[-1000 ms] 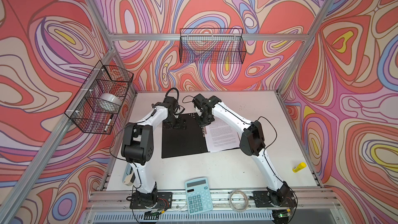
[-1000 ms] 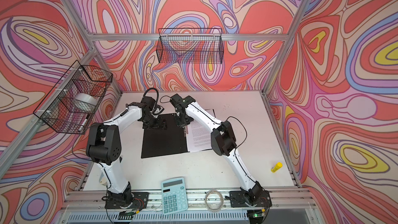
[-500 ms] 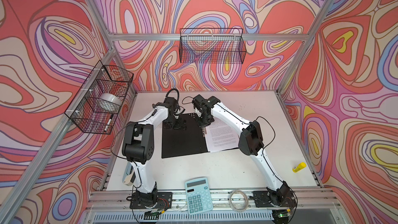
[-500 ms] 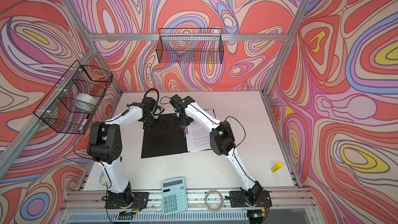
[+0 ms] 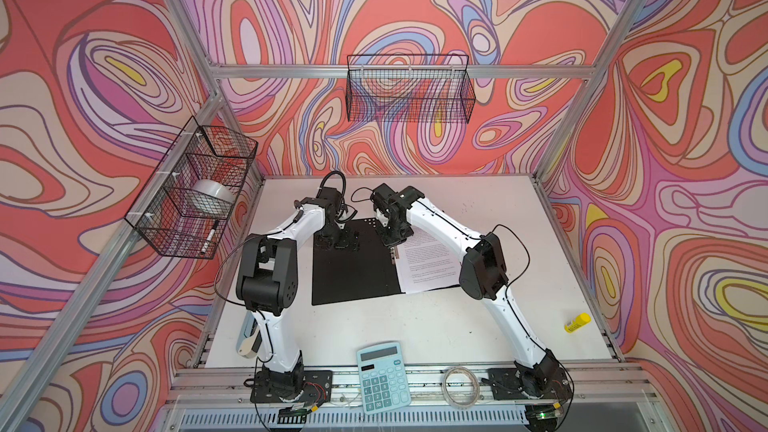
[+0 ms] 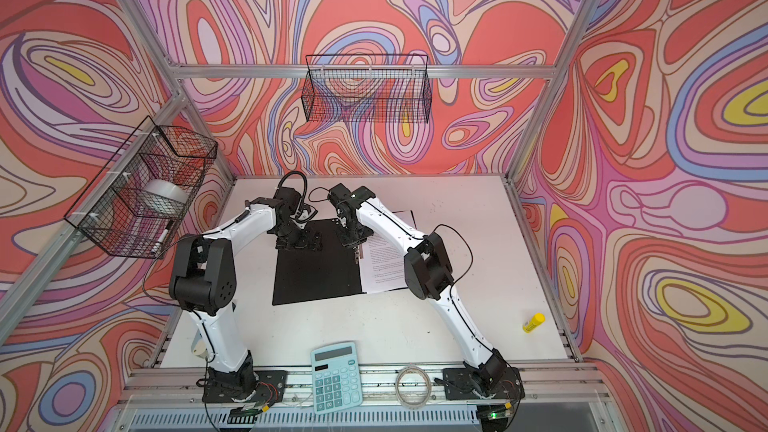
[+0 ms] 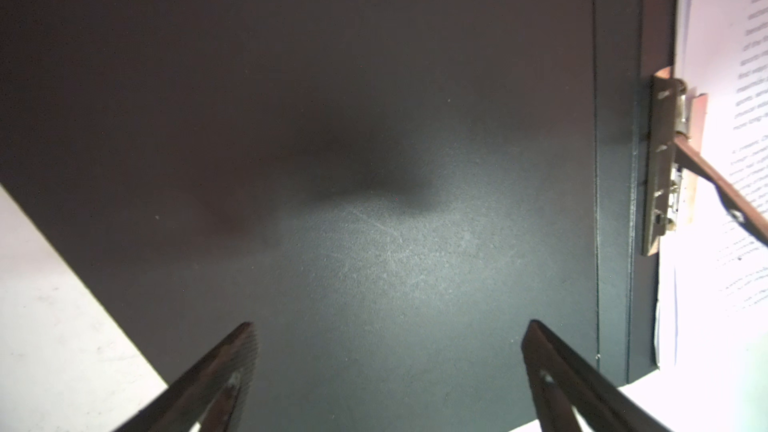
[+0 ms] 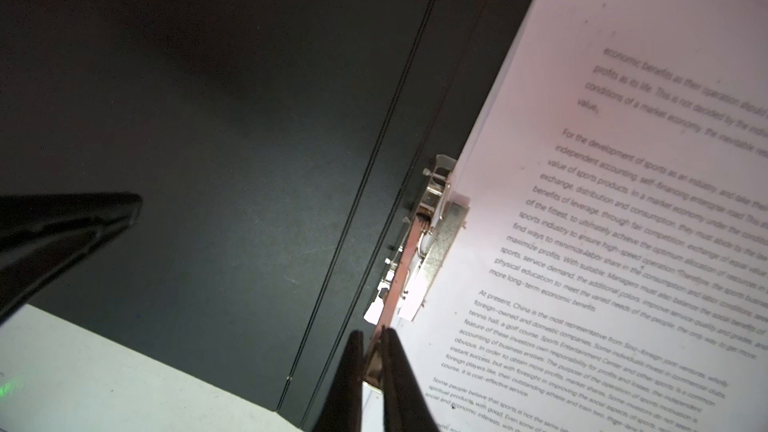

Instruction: Put the files into the folder

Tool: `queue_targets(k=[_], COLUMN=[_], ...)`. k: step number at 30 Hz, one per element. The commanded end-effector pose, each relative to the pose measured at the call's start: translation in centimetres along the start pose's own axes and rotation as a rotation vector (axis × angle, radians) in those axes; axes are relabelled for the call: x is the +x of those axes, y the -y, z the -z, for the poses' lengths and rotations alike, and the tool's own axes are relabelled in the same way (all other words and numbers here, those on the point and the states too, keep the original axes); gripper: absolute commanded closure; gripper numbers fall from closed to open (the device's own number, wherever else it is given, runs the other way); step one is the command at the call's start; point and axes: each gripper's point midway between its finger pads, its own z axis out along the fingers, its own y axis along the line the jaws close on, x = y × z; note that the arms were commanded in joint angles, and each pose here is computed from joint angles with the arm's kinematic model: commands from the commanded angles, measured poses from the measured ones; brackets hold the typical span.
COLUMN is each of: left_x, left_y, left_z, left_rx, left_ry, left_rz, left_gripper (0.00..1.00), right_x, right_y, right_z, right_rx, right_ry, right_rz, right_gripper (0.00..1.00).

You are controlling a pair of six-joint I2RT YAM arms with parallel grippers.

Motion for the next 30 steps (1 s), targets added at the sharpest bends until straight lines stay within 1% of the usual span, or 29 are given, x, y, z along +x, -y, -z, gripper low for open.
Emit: queue_targets(k=[1, 3, 7, 17, 23, 26, 30], left_x=[-0.1, -0.2, -0.3, 0.0, 0.3, 0.0, 0.4], left_y=[-0.4, -0.6, -1.8, -2.2, -2.4, -2.5, -3.0], left_z=[0.1, 0.1, 0.0, -0.8, -1.4, -1.2, -1.4], left_rx=[-0.016, -0.028, -0.095, -0.106, -0.112, -0.124, -0.150], left_ry=[-0.015, -0.013, -0.021, -0.058, -0.092, -0.095, -0.129], left_rz=[-0.005, -0.007, -0.010, -0.024, -0.003, -0.013, -0.040], left_gripper=[0.01, 0.00, 0.01, 0.02, 0.07, 0.07, 0.07], right_x=[-0.6, -1.1, -1.4, -0.1, 0.2, 0.4, 0.6], right_y=[0.0, 0.0, -0.1, 0.2, 0.0, 0.0, 0.1], right_z=[1.0, 1.4, 1.8, 0.7, 0.1, 0.0, -0.2], right_rx=[0.023, 0.022, 0.019, 0.023, 0.010, 0.012, 0.012], right_ry=[0.023, 0.042, 0.056, 0.001, -0.021, -0.029, -0.034], right_rz=[0.021, 0.021, 0.022, 0.027, 0.030, 0.031, 0.031], right_gripper=[0.88, 0.88, 0.87, 0.88, 0.88, 0.88, 0.88])
